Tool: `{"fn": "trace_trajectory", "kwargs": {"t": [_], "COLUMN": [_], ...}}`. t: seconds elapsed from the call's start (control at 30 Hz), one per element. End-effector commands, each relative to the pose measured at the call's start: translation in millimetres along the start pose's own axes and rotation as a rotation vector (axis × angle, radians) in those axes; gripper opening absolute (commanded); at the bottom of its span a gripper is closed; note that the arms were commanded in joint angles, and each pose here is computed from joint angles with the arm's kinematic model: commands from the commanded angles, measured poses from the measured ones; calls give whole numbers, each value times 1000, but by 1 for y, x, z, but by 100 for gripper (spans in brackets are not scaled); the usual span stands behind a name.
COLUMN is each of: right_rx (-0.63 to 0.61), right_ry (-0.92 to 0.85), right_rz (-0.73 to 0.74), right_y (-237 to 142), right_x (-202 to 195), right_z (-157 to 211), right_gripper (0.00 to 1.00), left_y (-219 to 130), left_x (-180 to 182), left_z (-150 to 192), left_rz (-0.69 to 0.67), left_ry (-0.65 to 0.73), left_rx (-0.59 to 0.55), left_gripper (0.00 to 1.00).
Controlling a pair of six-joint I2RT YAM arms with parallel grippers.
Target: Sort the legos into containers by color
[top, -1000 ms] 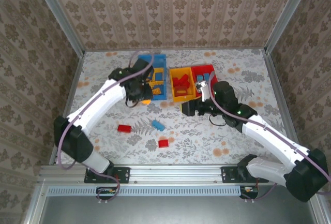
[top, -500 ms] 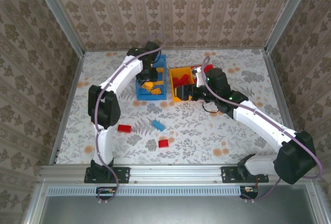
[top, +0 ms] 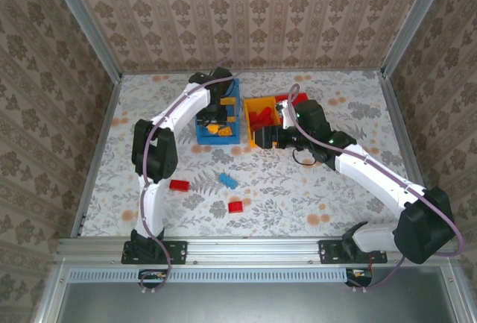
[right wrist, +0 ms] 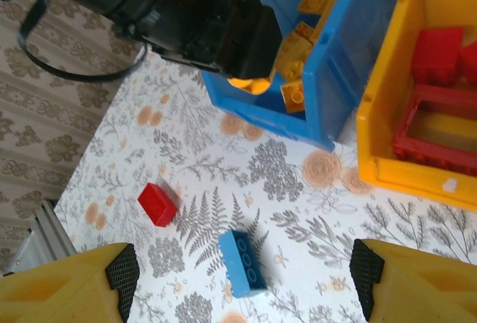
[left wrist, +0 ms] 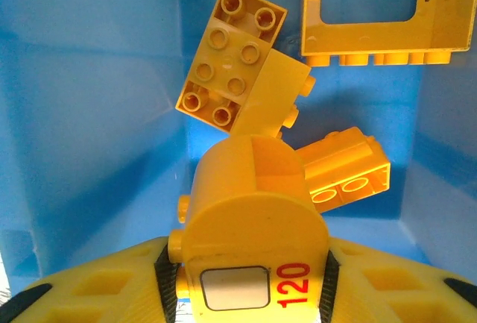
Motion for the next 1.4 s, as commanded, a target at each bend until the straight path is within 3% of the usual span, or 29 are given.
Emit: {"fn": "trace_trajectory", "kwargs": {"t": [0.0, 0.27, 0.57, 0.8, 1.1, 1.37], "right_rx": [28, 44, 106, 264, 469, 537], "right_ry": [-36, -66, -206, -452, -575, -611], "right_rz": [52, 88, 146, 144, 261, 397], "right_y": [-2, -6, 2, 29, 103, 152], "right_x": [-3, -4, 5, 30, 27, 6], "right_z": [3, 9, 38, 85, 122, 131], "right_gripper": [78, 79, 78, 83, 82, 71], "left_y": [-16, -43, -116, -147, -152, -156], "left_x": [0, 2, 7, 36, 58, 63], "left_z": [4, 7, 33, 113, 222, 260], "left_rz": [-12, 3, 47, 87, 218, 298], "left_ry": [22, 18, -54, -158, -164, -139], "left_rx": [-17, -65, -242, -329, -431, -475], "left_gripper": [54, 57, 64, 65, 63, 63]}}
Point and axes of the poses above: each hand's point on the last joint's axis, 136 mm out from that joint toward the fingers, its own y axis out along the fingers, its own x axis along the line the jaws close on, z = x × y, the point moved 8 cm from there along -y, back along the fingers, and after that the axes turned 13 degrees about y, right-handed, at the moved point
